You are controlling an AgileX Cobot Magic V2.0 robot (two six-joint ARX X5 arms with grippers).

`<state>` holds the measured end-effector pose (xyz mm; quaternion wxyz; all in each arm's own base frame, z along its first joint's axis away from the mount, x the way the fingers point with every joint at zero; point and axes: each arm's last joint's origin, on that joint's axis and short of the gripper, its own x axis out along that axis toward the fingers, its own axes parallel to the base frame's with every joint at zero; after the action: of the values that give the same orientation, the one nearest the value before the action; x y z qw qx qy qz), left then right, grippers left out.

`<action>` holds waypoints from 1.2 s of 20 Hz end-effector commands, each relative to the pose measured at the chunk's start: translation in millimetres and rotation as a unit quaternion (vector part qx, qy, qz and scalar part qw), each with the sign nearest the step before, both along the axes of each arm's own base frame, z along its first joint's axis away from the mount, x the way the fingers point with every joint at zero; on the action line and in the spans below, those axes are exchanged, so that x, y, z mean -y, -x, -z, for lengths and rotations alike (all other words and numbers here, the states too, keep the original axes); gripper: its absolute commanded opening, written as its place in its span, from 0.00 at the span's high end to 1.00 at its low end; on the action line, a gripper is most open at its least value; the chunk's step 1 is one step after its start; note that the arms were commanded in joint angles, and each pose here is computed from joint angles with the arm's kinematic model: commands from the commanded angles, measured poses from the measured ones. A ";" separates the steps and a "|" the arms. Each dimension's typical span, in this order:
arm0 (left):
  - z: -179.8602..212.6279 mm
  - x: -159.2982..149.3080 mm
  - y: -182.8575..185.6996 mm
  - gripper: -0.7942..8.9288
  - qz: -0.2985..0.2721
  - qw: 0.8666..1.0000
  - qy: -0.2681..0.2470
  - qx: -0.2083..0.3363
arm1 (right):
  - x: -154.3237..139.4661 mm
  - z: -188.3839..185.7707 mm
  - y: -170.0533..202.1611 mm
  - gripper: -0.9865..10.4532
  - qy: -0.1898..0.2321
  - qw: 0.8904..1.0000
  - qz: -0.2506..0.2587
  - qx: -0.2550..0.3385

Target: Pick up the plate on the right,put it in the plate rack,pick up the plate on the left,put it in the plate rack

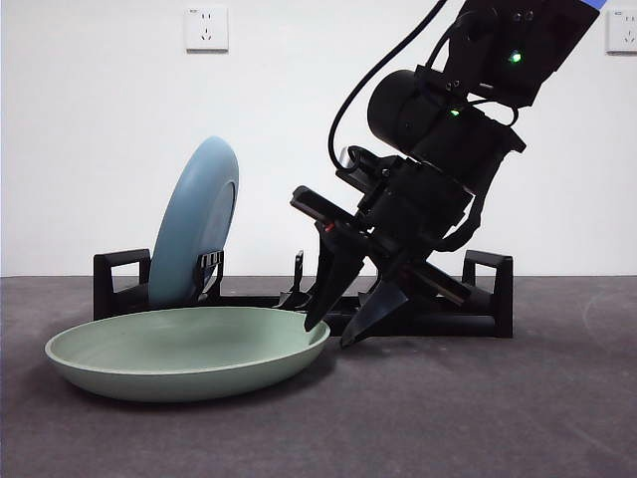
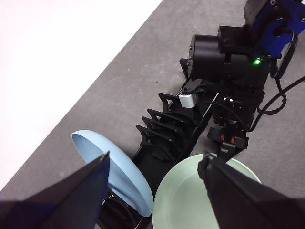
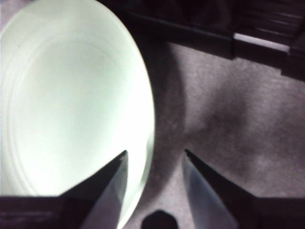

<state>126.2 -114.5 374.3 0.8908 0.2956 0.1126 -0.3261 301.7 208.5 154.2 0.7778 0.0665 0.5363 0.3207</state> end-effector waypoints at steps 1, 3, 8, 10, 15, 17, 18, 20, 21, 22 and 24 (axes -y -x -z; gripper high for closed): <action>1.4 1.0 -0.3 0.59 0.001 1.000 -0.001 -0.001 | -2.4 8.1 -0.1 0.76 0.002 1.000 0.002 -0.015; 1.4 1.0 -0.3 0.59 0.000 1.000 0.000 -0.001 | -4.3 11.3 0.5 0.79 0.004 1.000 0.000 -0.018; 1.6 0.9 -0.3 0.59 0.000 1.000 0.000 -0.002 | -11.6 16.9 5.0 0.88 0.004 1.000 -0.014 -0.027; 2.2 0.8 -0.1 0.59 0.000 1.000 -0.003 -0.005 | -15.5 16.3 8.0 0.93 0.004 0.999 -0.020 -0.027; 13.4 9.3 -0.5 0.59 0.022 0.998 -0.037 -0.044 | -8.5 2.1 18.1 0.93 0.022 0.998 -0.017 -0.053; 22.4 19.9 0.7 0.59 0.051 0.994 -0.061 -0.073 | -3.0 -11.0 22.9 0.93 0.044 0.998 -0.009 -0.039; 27.2 26.8 1.1 0.59 0.063 0.992 -0.075 -0.084 | -0.5 -19.0 25.1 0.93 0.052 0.998 -0.007 -0.027; 36.9 43.3 3.2 0.59 0.092 0.985 -0.100 -0.103 | 4.7 -36.1 28.0 0.93 0.048 0.999 0.000 -0.004; 41.8 52.0 4.9 0.59 0.106 0.982 -0.110 -0.112 | 8.3 -44.8 28.6 0.93 0.041 0.999 0.004 0.007; 46.8 61.0 6.8 0.60 0.119 0.978 -0.121 -0.119 | 12.5 -53.2 29.1 0.93 0.034 0.999 0.009 0.016; 57.0 77.5 11.1 0.60 0.140 0.971 -0.140 -0.134 | 23.7 -66.6 30.0 0.93 0.027 0.999 0.023 0.025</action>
<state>115.6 -190.8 319.2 0.7619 0.3874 0.2283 -0.4662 272.2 186.5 223.4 0.8008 0.0514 0.5215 0.2900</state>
